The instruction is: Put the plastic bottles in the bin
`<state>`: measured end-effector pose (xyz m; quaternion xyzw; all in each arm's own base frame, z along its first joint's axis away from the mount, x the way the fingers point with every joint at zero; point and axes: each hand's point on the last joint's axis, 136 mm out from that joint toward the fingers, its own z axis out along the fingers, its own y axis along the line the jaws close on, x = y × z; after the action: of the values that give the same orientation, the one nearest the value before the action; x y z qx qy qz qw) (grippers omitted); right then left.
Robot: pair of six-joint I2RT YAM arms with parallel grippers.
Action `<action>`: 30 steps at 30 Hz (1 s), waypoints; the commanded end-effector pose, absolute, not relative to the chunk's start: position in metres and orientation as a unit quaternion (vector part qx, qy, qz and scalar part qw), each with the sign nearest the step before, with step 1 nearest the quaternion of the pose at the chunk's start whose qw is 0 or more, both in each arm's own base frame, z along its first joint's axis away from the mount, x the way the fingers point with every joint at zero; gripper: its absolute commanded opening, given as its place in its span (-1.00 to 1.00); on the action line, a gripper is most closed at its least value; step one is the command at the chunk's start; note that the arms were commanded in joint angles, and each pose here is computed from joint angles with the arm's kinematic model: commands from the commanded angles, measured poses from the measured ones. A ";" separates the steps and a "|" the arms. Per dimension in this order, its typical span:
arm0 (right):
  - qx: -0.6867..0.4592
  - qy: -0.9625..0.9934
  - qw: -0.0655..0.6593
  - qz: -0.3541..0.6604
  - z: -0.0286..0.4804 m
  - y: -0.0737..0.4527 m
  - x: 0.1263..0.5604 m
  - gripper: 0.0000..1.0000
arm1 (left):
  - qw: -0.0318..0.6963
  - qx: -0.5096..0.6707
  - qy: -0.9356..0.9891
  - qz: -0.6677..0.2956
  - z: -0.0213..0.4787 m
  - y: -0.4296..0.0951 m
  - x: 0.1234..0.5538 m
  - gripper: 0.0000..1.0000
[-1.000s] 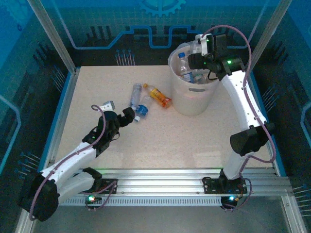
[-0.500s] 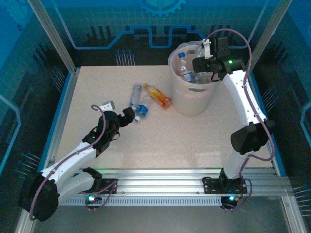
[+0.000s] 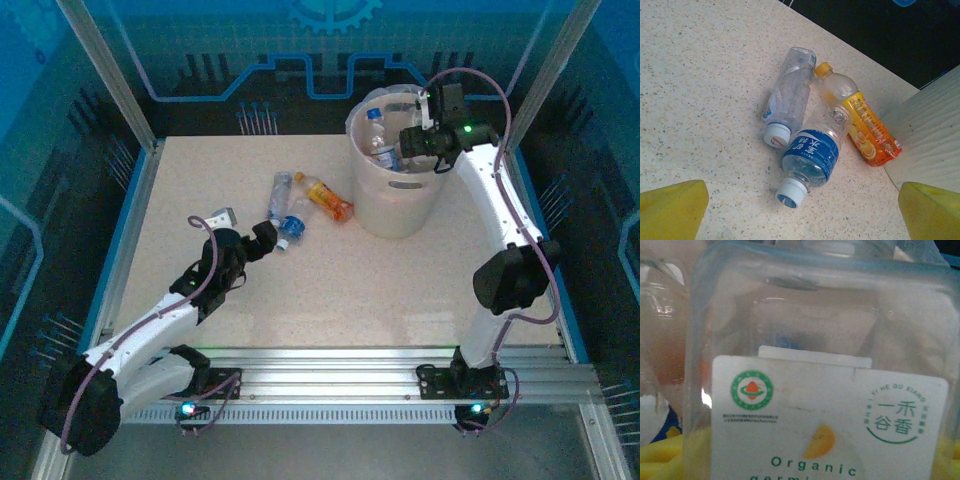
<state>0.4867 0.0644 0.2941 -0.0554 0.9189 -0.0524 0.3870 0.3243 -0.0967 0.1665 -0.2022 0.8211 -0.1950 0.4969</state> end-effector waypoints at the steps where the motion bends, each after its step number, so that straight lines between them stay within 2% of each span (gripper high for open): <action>1: -0.033 0.920 0.384 -0.073 0.293 0.048 0.488 0.73 | 0.501 -0.196 0.819 -0.199 0.173 -0.097 0.325 0.98; 11: -0.028 0.912 0.404 -0.064 0.319 0.049 0.483 1.00 | 0.503 -0.195 0.818 -0.199 0.176 -0.097 0.327 0.98; 21: -0.027 0.900 0.433 -0.043 0.353 0.053 0.464 1.00 | 0.501 -0.193 0.819 -0.201 0.177 -0.100 0.330 0.98; 30: -0.041 0.890 0.455 -0.001 0.384 0.078 0.434 1.00 | 0.493 -0.179 0.826 -0.205 0.176 -0.106 0.332 0.98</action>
<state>0.4539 0.0657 0.3561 -0.0387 0.8996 -0.0282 0.4341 0.3261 -0.1020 0.1630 -0.1943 0.8275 -0.1992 0.4876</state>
